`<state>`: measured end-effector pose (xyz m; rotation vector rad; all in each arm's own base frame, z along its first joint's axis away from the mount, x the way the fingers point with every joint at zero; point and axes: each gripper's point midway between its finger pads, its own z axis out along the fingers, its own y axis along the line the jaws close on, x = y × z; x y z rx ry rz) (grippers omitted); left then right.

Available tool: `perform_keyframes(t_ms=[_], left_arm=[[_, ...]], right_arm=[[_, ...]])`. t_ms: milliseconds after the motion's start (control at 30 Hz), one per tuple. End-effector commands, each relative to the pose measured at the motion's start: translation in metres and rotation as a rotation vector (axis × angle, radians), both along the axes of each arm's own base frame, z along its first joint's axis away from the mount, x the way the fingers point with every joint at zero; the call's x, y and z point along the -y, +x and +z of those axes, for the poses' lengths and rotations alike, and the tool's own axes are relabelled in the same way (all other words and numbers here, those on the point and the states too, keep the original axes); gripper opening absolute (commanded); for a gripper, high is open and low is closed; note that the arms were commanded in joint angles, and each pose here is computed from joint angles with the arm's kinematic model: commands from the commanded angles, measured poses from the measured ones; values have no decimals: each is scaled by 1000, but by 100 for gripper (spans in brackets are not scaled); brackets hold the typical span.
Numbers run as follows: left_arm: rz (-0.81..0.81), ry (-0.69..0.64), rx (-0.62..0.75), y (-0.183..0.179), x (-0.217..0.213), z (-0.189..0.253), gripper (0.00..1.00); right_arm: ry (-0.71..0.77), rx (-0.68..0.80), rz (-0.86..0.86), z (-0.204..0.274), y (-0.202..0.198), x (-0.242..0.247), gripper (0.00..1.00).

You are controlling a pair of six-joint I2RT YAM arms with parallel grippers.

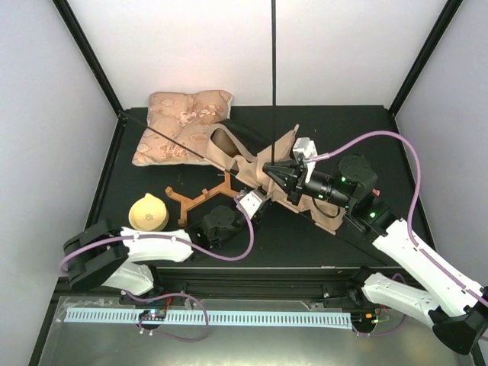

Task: Set up the pet tent

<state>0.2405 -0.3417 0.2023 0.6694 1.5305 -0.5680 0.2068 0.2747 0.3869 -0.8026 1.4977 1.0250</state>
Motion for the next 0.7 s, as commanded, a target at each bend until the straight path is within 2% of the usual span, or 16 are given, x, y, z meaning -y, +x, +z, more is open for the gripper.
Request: perform_keyframes(t_ms=[0,133,200,367,533,667], left_arm=[[115,-130,-179,7,-24,10,16],[70,-131,-285,-12,-37,-4,48],[67,-118,-341,-19,-43,-15,59],[19,-123,-383,-38,-57,-15,62],[14,-152,-354,-45,-75,18,63],[-12,-190,-389,-48,-83,50,66]], right_arm=[[-159,-276,42,-90,-10,-1,1],[-163,-283,31,-104,-9,1,1],[-159,-287,30,-111,-10,1,1],[-148,-294,35,-123,-13,2,1],[-126,-262,60,-132,-22,5,1],[-123,-253,60,-144,-27,10,1]])
